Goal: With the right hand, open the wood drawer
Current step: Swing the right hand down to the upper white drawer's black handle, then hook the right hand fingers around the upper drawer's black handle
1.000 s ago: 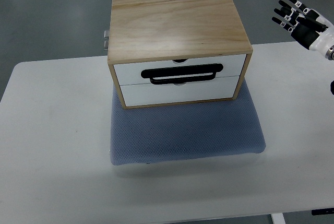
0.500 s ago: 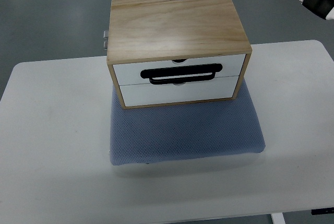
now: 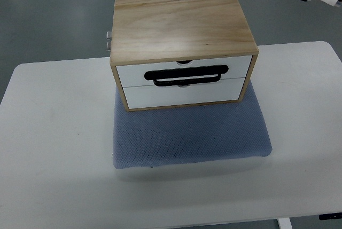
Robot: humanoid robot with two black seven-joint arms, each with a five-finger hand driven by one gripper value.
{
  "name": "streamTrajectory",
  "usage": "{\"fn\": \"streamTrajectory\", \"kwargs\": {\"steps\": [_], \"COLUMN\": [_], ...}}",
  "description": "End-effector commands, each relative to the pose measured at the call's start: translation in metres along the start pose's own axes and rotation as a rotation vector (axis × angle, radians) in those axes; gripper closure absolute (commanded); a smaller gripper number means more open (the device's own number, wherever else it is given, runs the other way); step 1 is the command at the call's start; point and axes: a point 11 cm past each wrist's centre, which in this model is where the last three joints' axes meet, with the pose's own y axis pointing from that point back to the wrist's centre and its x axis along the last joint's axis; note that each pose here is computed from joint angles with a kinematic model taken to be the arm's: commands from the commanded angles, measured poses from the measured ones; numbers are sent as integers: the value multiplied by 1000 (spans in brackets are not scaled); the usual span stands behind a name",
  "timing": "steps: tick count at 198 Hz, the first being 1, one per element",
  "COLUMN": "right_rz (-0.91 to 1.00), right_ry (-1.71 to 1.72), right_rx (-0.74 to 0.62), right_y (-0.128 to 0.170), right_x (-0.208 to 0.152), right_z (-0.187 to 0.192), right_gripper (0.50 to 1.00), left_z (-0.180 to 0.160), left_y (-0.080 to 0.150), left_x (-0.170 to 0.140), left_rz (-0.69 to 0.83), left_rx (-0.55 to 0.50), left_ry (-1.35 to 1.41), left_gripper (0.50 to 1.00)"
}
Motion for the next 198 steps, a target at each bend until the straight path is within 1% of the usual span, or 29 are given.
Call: {"fn": "streamTrajectory", "kwargs": {"steps": [1, 31, 66, 83, 102, 158, 198], "right_rz": [-76, -185, -330, -374, -422, -434, -406], "right_ry": [73, 147, 211, 236, 243, 293, 318], "right_rx": [-44, -118, -173, -234, -257, -303, -351], "right_y": [-10, -23, -35, -37, -41, -43, -40], "right_x": [-23, -58, -101, -113, -128, -130, -120], "right_z": [-7, -1, 7, 18, 24, 38, 51], "right_gripper": [556, 556, 556, 556, 556, 556, 556], "left_z": [0, 0, 1, 1, 1, 1, 1], "left_y": [0, 0, 0, 0, 0, 0, 0], "left_x": [1, 1, 2, 2, 3, 2, 1], "left_rz": [3, 4, 6, 8, 9, 7, 5], "left_rx": [1, 0, -1, -1, -1, -2, -3], "left_ry": [0, 1, 2, 3, 3, 5, 5], "left_gripper": [500, 500, 500, 500, 500, 500, 500]}}
